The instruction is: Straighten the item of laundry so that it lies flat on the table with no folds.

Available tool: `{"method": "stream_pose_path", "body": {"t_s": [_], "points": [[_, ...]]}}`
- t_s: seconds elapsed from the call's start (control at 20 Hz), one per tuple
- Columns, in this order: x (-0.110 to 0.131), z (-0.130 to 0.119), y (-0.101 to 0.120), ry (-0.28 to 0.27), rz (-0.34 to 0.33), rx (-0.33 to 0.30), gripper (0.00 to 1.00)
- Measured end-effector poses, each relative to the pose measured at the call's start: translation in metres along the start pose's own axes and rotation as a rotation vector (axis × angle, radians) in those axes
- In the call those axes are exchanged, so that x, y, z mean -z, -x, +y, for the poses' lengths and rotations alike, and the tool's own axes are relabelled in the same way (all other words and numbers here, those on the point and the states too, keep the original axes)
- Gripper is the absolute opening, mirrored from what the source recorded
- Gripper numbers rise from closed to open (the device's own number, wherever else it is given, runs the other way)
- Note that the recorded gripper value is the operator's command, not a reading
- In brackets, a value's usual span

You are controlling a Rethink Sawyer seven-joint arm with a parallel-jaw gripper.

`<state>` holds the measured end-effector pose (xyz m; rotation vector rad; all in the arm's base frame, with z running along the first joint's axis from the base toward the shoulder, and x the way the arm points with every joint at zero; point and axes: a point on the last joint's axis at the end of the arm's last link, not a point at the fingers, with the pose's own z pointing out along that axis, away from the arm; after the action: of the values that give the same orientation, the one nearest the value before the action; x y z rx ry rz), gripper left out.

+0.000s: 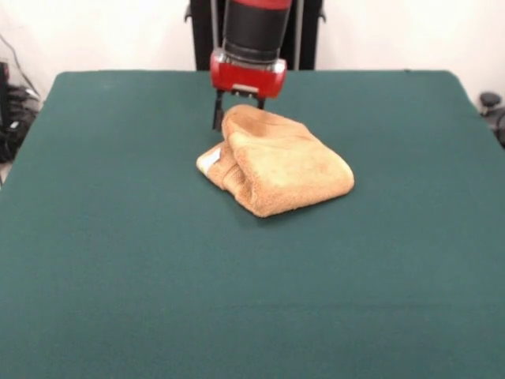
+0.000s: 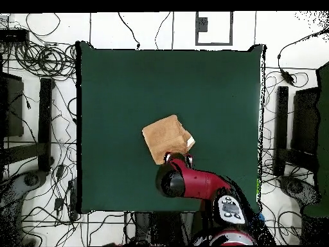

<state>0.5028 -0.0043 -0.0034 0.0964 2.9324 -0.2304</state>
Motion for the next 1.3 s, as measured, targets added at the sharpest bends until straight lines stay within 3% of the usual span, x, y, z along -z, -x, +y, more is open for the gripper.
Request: {"method": "stream_pose_path", "body": {"t_s": [0.45,0.7,1.3], "points": [[0.03,0.008,-0.005,-0.017,-0.172,-0.138,1.0],[0.037,0.006,-0.01,-0.019,-0.173,-0.193,1.0],[0.035,0.001,-0.008,-0.027,-0.171,-0.224,1.0]]}}
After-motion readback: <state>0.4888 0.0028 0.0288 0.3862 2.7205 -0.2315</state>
